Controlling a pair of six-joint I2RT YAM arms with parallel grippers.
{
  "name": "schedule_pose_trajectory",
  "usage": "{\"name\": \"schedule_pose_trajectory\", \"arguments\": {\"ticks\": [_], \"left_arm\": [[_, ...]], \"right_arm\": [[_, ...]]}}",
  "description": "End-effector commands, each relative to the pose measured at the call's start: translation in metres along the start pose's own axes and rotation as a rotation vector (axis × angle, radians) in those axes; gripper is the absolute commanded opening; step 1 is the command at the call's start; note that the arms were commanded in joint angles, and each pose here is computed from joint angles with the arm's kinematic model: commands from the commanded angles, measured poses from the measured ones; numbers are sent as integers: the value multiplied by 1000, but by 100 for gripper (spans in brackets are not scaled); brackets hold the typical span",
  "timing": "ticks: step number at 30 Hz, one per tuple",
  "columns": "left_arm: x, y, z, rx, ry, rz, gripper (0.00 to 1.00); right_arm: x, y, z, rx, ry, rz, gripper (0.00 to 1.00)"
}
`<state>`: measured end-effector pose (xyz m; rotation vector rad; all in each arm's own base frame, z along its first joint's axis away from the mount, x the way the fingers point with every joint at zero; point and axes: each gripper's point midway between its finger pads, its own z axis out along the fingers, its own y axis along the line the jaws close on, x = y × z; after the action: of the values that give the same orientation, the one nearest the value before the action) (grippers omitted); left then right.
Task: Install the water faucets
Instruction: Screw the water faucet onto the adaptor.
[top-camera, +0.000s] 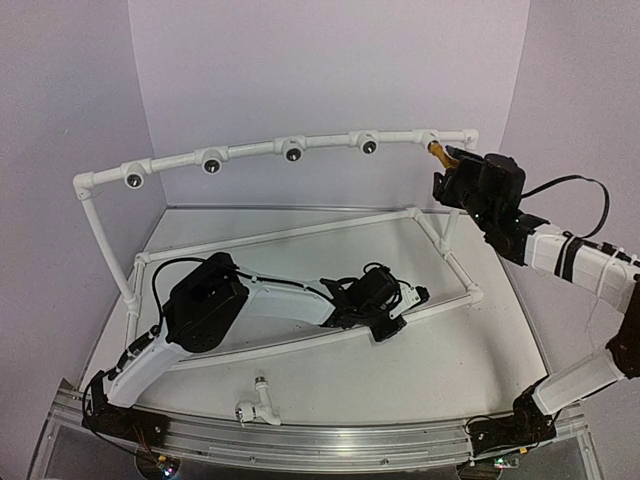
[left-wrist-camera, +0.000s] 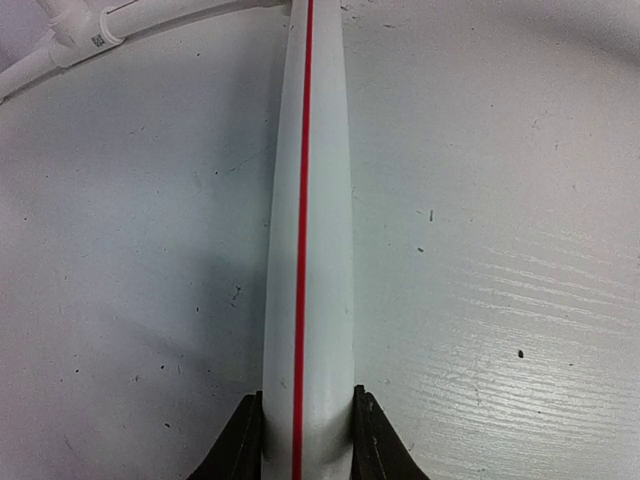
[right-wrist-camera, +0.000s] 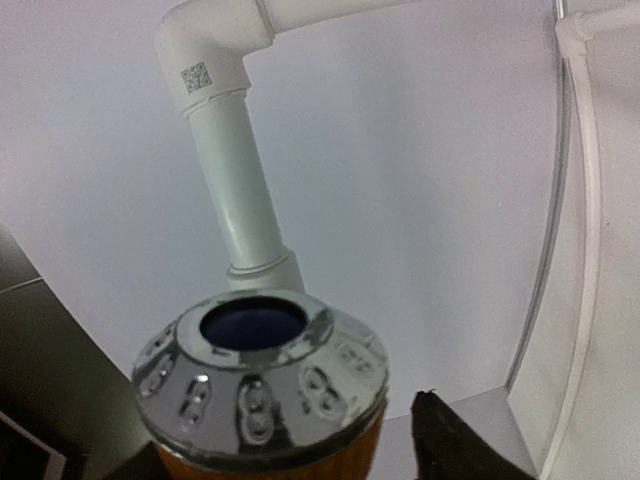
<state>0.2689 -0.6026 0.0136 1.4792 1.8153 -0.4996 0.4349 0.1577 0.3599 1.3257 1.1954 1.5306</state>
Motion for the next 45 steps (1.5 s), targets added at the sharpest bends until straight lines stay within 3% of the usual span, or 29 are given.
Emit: {"name": "schedule_pose_trajectory", "arguments": {"ticks": [1, 6, 10, 17, 21, 25, 31, 34, 37, 40, 45], "left_arm": [[171, -107, 6, 274, 505, 29, 0], [170, -105, 9, 261, 504, 24, 0], [170, -104, 10, 256, 504, 24, 0], [170, -103, 11, 261, 503, 19, 0], [171, -102, 12, 259, 505, 15, 0], [172, -102, 13, 255, 509, 11, 0], [173, -102, 14, 256, 514, 13, 0], [174, -100, 14, 255, 518, 9, 0], [174, -100, 14, 254, 520, 7, 0], [176, -100, 14, 257, 522, 4, 0], [177, -99, 13, 257, 526, -1, 0]], "right_arm": [[-8, -32, -6, 139, -26, -454, 98], [-10, -53, -38, 148, 66, -714, 98], [11, -30, -64, 26, 196, -946, 98], [48, -29, -110, -25, 521, -1298, 98], [37, -37, -144, 35, 660, -1673, 98], [-13, -20, -157, 181, 544, -2170, 98], [-42, -17, -147, 154, 474, -2982, 98], [-31, 4, -131, 21, 241, -3260, 98], [-21, 9, -114, -41, 184, -3392, 98], [-10, 21, -100, -84, 81, -3396, 98], [-6, 25, -89, -87, 34, -3390, 95]]}}
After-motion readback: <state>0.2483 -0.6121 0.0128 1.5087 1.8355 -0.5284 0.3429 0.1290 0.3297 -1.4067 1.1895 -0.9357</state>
